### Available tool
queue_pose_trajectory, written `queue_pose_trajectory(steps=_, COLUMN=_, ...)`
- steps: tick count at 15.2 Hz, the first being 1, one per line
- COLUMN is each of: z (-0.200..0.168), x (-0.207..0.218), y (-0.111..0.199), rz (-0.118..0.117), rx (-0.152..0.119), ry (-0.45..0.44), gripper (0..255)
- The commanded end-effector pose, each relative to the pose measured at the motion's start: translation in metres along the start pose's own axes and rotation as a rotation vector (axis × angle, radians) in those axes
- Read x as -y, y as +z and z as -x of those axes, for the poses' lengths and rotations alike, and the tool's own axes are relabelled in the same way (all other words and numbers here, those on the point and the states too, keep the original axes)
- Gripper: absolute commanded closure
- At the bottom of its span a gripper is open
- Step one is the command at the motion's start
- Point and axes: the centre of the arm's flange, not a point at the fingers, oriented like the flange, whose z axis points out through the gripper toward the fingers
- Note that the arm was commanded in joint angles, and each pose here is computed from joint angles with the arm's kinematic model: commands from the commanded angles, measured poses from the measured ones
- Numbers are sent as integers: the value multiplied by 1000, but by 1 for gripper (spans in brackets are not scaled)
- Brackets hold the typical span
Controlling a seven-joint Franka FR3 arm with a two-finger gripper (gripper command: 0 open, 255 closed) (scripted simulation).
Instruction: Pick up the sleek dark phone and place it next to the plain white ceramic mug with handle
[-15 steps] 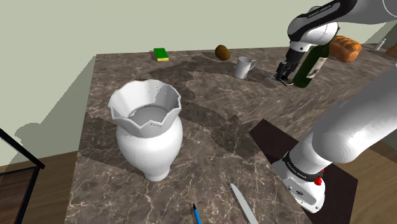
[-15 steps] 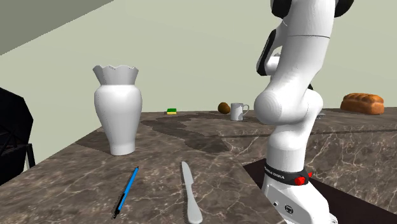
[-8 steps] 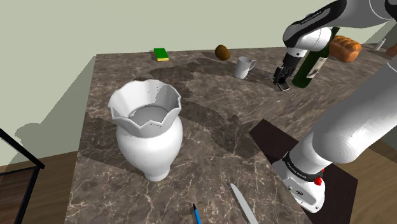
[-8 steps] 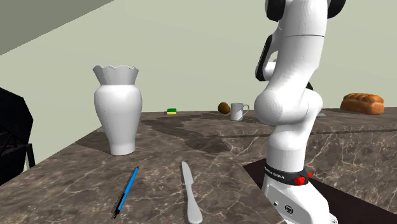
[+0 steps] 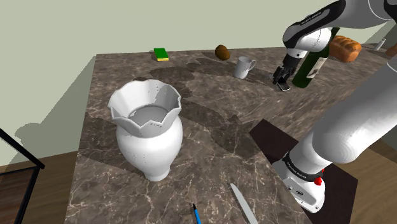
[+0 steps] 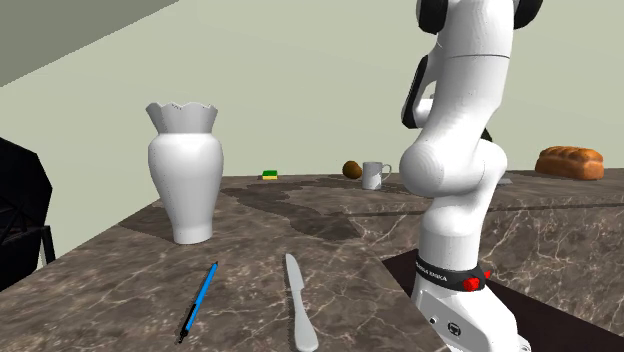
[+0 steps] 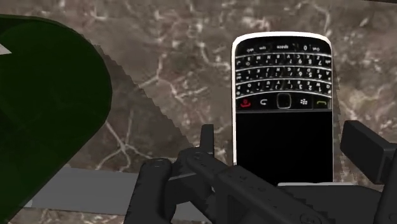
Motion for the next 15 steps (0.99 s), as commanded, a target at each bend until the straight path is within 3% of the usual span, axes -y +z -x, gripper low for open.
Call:
queue_pose_trajectory(steps=1, z=0, x=0, y=0, rz=0, rx=1, ry=0, gripper=0)
queue_pose_trajectory(steps=3, z=0, x=0, y=0, rz=0, rx=1, ry=0, gripper=0)
queue_pose_trajectory(steps=7, z=0, x=0, y=-50, rz=0, rx=1, ry=0, gripper=0)
queue_pose_trajectory(steps=15, z=0, x=0, y=-50, rz=0, rx=1, ry=0, gripper=0)
